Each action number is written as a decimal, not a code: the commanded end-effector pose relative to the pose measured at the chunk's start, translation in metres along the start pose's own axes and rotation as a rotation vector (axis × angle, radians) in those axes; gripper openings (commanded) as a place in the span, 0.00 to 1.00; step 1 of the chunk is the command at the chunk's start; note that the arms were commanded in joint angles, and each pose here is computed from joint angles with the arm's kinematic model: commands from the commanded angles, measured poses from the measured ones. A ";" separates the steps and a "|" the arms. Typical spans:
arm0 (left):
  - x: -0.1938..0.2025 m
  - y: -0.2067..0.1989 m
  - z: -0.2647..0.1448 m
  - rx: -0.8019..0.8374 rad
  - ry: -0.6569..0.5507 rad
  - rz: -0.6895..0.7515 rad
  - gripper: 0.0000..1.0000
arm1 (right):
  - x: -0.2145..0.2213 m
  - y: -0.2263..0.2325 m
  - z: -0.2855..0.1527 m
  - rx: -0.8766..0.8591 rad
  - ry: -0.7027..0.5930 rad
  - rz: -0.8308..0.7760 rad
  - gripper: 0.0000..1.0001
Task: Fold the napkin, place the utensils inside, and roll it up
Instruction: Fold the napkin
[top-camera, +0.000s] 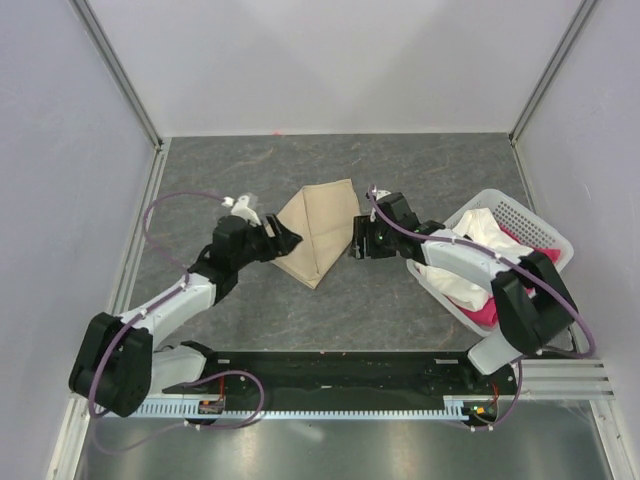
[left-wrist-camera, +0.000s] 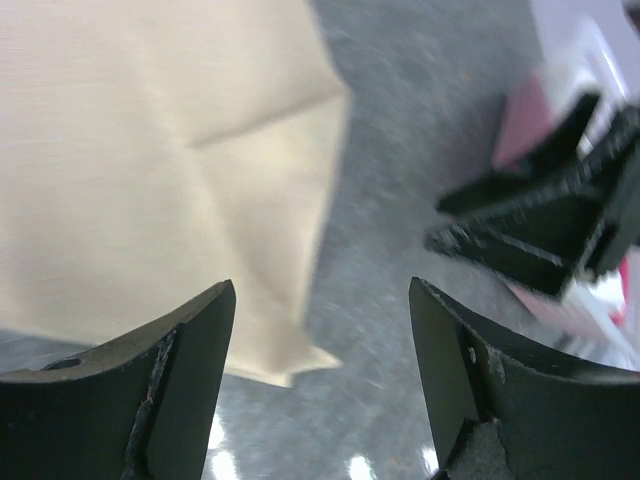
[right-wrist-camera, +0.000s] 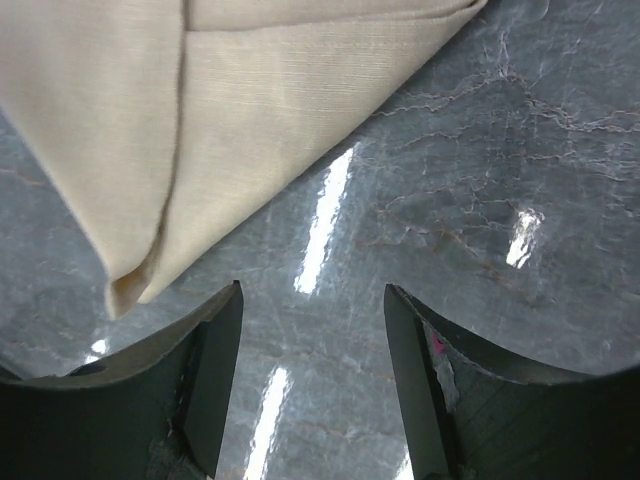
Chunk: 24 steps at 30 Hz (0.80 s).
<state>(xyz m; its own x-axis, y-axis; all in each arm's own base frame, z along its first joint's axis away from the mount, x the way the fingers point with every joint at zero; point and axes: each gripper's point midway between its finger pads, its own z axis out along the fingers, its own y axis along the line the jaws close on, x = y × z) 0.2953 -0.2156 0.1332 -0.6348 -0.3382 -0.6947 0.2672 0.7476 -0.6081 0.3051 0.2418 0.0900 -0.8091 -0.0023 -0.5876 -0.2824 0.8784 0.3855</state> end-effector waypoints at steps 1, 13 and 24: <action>-0.023 0.058 -0.005 -0.141 -0.049 -0.167 0.78 | -0.023 0.006 0.023 -0.002 -0.036 0.033 0.64; -0.057 0.131 -0.013 -0.281 -0.165 -0.288 0.72 | -0.029 -0.022 0.086 0.077 0.045 0.088 0.44; -0.039 0.153 -0.008 -0.342 -0.128 -0.299 0.65 | -0.051 -0.053 0.122 0.123 0.076 0.062 0.45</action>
<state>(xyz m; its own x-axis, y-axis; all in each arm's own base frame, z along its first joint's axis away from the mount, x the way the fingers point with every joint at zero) 0.3519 -0.0862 0.0786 -0.5560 -0.6084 -0.5663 -0.1653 0.7487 -0.6420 0.4063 0.2683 0.0263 -0.8610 0.0478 -0.5064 -0.1735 0.9083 0.3807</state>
